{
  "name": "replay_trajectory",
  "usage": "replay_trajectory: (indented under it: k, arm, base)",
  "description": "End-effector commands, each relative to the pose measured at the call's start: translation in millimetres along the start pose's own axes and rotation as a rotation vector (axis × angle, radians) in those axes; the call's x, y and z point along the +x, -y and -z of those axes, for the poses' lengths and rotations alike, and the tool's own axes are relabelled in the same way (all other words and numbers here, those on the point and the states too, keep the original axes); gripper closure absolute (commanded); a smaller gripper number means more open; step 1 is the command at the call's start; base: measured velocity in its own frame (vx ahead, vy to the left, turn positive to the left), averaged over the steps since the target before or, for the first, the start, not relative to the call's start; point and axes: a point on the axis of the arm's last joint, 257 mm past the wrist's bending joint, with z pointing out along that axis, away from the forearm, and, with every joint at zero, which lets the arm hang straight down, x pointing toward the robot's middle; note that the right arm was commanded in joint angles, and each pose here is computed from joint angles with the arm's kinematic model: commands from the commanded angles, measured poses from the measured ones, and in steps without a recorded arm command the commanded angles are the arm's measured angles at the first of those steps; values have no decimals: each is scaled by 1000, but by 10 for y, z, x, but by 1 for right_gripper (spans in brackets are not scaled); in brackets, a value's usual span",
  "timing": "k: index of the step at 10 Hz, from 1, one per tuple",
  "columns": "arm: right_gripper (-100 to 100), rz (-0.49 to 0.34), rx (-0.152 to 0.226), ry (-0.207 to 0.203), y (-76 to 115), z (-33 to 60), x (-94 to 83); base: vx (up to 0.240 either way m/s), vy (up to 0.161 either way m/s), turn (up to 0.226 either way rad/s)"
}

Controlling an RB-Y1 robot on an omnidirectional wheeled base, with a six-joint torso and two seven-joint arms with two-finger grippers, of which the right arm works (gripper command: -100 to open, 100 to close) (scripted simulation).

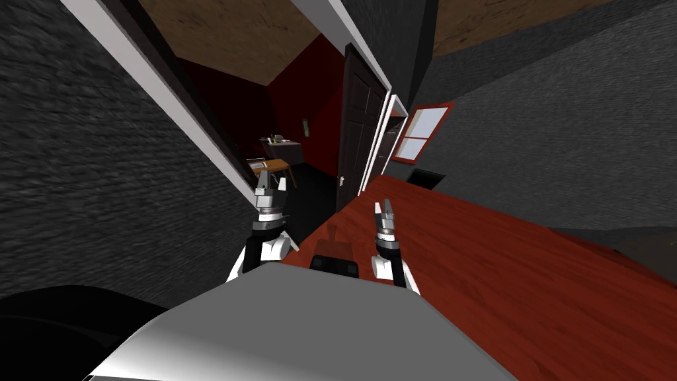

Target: Push the door open

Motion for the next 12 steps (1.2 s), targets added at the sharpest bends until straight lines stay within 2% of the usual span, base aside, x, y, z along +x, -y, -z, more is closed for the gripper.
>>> replay_trajectory:
  k: [1,5,7,8,11,12]
  arm:
    - [-100,-30,14,-25,98,-2,151]
    - [-100,-105,53,-93,351,54,549]
    - [-100,-126,65,-114,420,78,671]
    - [-100,-147,77,-136,488,105,796]
    - [-100,-179,96,-171,588,156,993]
    - [-100,-199,109,-195,652,195,1126]
  base:
    - [183,-39,-23]
    - [179,-43,-22]
    - [140,-32,-14]
    - [129,-44,-26]
    - [112,-21,-15]
    - [152,-38,-30]
